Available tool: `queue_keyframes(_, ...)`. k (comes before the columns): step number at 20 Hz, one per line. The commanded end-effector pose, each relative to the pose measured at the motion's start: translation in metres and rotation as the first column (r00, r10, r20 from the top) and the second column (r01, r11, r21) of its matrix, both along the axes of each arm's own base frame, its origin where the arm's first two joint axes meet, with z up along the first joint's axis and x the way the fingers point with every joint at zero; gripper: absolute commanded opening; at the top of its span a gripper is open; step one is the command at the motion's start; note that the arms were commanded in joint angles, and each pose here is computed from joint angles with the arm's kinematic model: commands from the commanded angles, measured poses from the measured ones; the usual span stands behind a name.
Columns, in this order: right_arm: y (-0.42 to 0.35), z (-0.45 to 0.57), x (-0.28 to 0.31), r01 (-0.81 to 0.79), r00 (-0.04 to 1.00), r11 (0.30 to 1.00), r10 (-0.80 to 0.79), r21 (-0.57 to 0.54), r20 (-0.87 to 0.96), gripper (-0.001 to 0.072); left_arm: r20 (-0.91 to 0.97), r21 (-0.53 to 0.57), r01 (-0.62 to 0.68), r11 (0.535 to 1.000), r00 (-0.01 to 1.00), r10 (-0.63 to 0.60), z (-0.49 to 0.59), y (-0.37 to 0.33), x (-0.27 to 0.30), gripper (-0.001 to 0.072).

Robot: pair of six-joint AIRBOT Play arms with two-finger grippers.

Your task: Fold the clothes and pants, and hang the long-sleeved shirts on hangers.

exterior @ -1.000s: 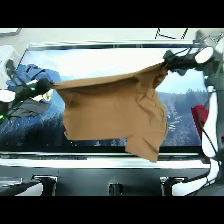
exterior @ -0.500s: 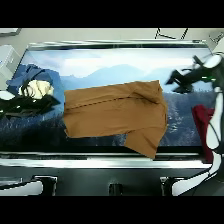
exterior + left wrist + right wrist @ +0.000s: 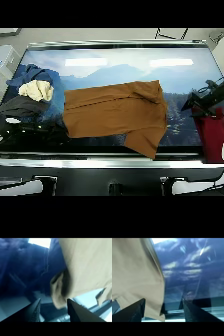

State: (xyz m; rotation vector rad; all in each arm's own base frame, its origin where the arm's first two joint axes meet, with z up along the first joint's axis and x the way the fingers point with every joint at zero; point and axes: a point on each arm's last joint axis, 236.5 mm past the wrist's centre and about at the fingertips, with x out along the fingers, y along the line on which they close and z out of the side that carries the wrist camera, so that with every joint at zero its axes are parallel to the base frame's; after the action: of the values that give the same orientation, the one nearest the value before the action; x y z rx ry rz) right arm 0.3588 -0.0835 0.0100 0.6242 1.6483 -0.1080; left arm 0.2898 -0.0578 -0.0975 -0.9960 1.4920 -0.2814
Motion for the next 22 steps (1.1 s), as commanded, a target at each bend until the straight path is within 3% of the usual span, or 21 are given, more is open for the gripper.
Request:
queue_keyframes(1, 0.005, -0.007, -0.016, -0.018, 0.999, 1.0, 0.018, 0.015, -0.028, 0.0559, 0.032, 0.009, -0.053, 0.999, 0.998, 0.053, -0.016, -0.007, 0.005, 0.0363)
queue_keyframes(3, 0.006, -0.007, -0.017, -0.018, 0.999, 1.0, 0.018, 0.017, -0.029, 0.0558, 0.056, 0.04, -0.081, 0.996, 0.995, 0.079, -0.02, -0.002, 0.013, 0.0292)
queue_keyframes(5, 0.006, -0.006, -0.018, -0.022, 0.999, 1.0, 0.022, 0.018, -0.03, 0.0558, 0.07, 0.065, -0.099, 0.993, 0.993, 0.094, -0.023, 0.001, 0.019, 0.0273)
queue_keyframes(7, 0.007, -0.01, -0.021, -0.02, 0.999, 1.0, 0.021, 0.021, -0.041, 0.0558, 0.07, 0.063, -0.084, 0.994, 0.994, 0.08, -0.023, -0.003, 0.018, 0.0022)
queue_keyframes(11, 0.018, -0.042, -0.042, -0.008, 0.995, 0.999, 0.013, 0.052, -0.102, 0.0558, 0.08, 0.037, -0.036, 0.999, 0.996, 0.033, -0.015, -0.011, 0.012, 0.002)
queue_keyframes(15, 0.051, -0.086, -0.066, 0.018, 0.99, 0.986, 0.005, 0.168, -0.139, 0.0558, 0.129, 0.048, -0.032, 0.998, 0.991, 0.026, 0.001, -0.011, 0.016, 0.002)
queue_keyframes(19, 0.08, -0.108, -0.045, 0.078, 0.997, 0.96, -0.078, 0.27, -0.013, 0.0555, 0.175, 0.047, -0.017, 0.999, 0.985, 0.009, 0.02, -0.013, 0.016, 0.002)
queue_keyframes(22, 0.078, -0.111, -0.02, 0.127, 0.986, 0.954, -0.151, 0.273, 0.069, 0.054, 0.205, 0.054, -0.016, 0.998, 0.979, 0.005, 0.029, -0.013, 0.018, 0.0019)
